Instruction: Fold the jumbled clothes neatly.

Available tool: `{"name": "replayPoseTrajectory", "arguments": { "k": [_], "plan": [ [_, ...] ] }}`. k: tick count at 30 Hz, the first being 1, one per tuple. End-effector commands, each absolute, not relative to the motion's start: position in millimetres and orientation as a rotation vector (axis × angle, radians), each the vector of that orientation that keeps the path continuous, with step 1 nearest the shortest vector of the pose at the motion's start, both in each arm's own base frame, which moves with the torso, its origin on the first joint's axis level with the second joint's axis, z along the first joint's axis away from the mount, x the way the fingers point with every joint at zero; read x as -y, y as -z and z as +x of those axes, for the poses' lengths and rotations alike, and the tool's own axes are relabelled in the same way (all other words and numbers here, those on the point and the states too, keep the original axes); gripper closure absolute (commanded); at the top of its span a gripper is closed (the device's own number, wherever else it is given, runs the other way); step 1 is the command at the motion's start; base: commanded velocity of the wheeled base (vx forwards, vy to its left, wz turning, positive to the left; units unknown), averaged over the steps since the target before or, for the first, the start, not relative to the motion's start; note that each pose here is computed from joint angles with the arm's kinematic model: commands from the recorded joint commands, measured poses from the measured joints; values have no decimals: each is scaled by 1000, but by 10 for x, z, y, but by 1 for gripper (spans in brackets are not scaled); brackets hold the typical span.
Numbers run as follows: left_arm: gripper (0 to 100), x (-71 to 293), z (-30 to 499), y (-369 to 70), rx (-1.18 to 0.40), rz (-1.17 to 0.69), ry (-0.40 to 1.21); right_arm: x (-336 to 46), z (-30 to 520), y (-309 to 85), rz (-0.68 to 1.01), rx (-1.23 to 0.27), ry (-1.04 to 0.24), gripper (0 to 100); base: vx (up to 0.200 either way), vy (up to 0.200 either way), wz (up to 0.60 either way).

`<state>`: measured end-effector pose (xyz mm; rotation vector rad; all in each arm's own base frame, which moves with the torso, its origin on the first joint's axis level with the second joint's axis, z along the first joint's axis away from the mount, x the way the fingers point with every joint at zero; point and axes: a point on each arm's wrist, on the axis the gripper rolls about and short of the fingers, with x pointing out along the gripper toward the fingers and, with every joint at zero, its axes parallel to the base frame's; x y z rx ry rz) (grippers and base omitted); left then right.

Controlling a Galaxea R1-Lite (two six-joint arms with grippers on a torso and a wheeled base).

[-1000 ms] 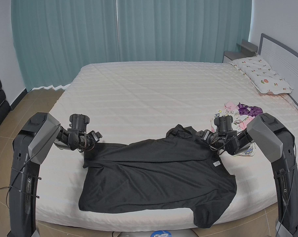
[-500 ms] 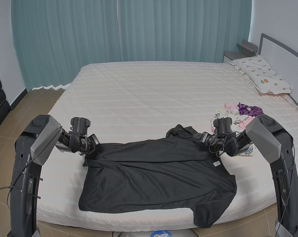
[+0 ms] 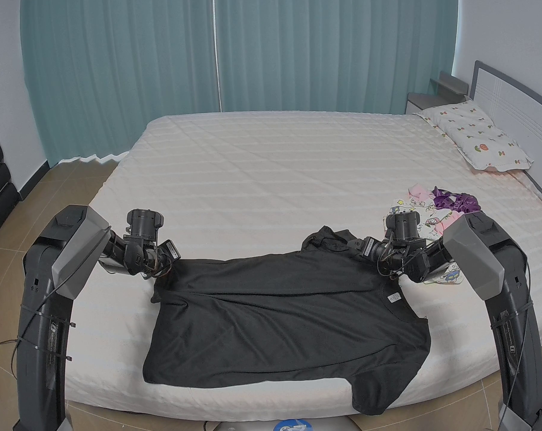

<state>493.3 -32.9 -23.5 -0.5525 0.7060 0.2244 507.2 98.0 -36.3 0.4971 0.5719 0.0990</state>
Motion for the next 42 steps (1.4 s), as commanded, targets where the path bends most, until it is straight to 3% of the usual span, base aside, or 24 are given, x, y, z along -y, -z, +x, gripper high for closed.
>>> {"name": "replayPoseTrajectory", "arguments": {
  "k": [1, 9, 10, 21, 25, 32, 42],
  "plan": [
    [100, 325, 4910, 203, -706, -554, -226, -965, 5157, 554, 497, -570, -88, 0, 0, 0, 0],
    [100, 317, 4903, 191, -706, -555, -228, -1013, 5147, 657, 491, -593, -91, 0, 0, 0, 0],
    [100, 317, 4903, 191, -706, -555, -228, -1023, 5160, 641, 492, -579, -97, 100, 0, 0, 0],
    [100, 320, 4972, 101, -653, -542, -249, -847, 5375, 145, 538, -396, -78, 100, 0, 0, 0],
    [100, 318, 5113, -96, -566, -552, -241, -730, 5533, -236, 617, -216, -50, 100, 0, 0, 0],
    [100, 316, 5390, -143, -428, -546, -296, -591, 5559, -240, 623, -166, -22, 100, 0, 0, 0],
    [100, 348, 5422, 22, -475, -534, -322, -544, 5576, -23, 609, -162, 11, 100, 0, 0, 0]
  ]
}}
